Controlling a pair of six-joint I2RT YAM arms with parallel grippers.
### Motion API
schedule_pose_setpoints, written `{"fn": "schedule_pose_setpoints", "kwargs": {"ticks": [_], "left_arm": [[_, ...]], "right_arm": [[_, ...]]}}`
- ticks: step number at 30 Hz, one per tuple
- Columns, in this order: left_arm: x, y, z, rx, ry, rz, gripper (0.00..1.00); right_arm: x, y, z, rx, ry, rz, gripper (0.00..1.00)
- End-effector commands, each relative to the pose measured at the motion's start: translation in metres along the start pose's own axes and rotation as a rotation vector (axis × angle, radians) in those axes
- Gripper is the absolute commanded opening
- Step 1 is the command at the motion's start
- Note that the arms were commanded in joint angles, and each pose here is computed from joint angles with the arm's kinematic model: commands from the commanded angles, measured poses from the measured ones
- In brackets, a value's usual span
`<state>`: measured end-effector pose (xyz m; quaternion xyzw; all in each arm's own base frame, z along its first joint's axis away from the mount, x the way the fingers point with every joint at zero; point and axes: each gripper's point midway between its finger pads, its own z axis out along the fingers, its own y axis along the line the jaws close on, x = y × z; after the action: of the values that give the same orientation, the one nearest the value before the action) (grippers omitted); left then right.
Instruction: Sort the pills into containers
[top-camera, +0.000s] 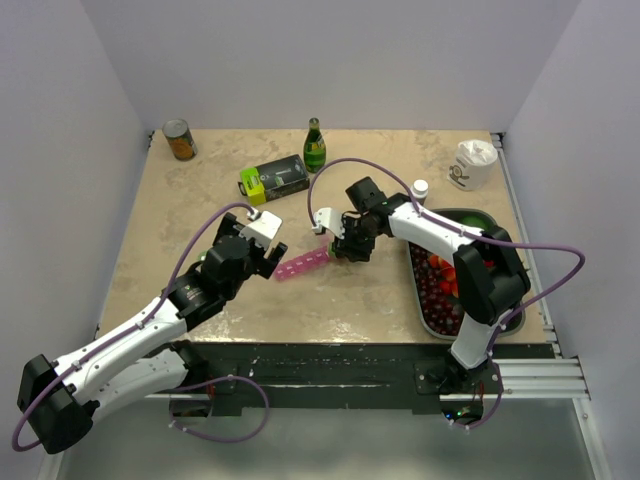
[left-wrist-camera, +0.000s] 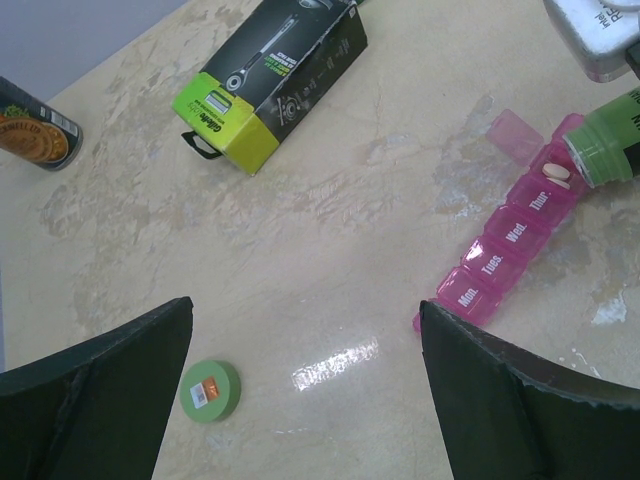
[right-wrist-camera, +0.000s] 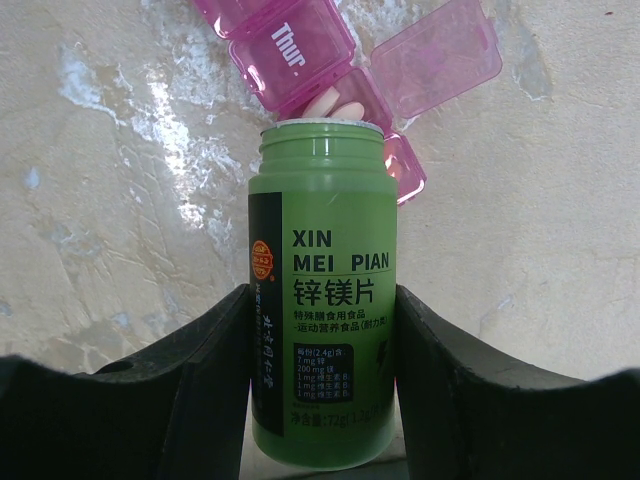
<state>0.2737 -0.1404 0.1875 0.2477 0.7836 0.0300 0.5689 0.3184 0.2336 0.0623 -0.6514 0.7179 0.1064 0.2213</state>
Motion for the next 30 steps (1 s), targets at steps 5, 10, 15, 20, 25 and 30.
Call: {"fn": "schedule_pose_setpoints", "kwargs": {"ticks": [5, 10, 15, 20, 25, 30], "left_arm": [[-0.003, 0.002, -0.001, 0.0, -0.011, 0.011, 1.0], [-0.003, 0.002, -0.001, 0.0, -0.011, 0.009, 1.0], [-0.003, 0.002, -0.001, -0.002, -0.015, 0.007, 1.0], [-0.003, 0.005, -0.002, -0.016, -0.017, -0.019, 1.0], [-0.003, 0.014, 0.001, -0.019, -0.021, -0.081, 1.0], [-0.004, 0.022, 0.007, 0.016, -0.03, -0.19, 1.0]], "right_arm": [[-0.019, -0.011, -0.012, 0.034, -0.043, 0.0, 0.0], [-0.022, -0.01, -0.014, 0.031, -0.054, 0.0, 0.0], [-0.026, -0.006, -0.015, 0.012, -0.078, 0.008, 0.0], [-0.035, 0.0, -0.018, -0.008, -0.133, 0.019, 0.0], [-0.049, -0.001, -0.031, -0.005, -0.226, 0.035, 0.0], [-0.062, 0.008, -0.045, -0.033, -0.336, 0.045, 0.0]]}}
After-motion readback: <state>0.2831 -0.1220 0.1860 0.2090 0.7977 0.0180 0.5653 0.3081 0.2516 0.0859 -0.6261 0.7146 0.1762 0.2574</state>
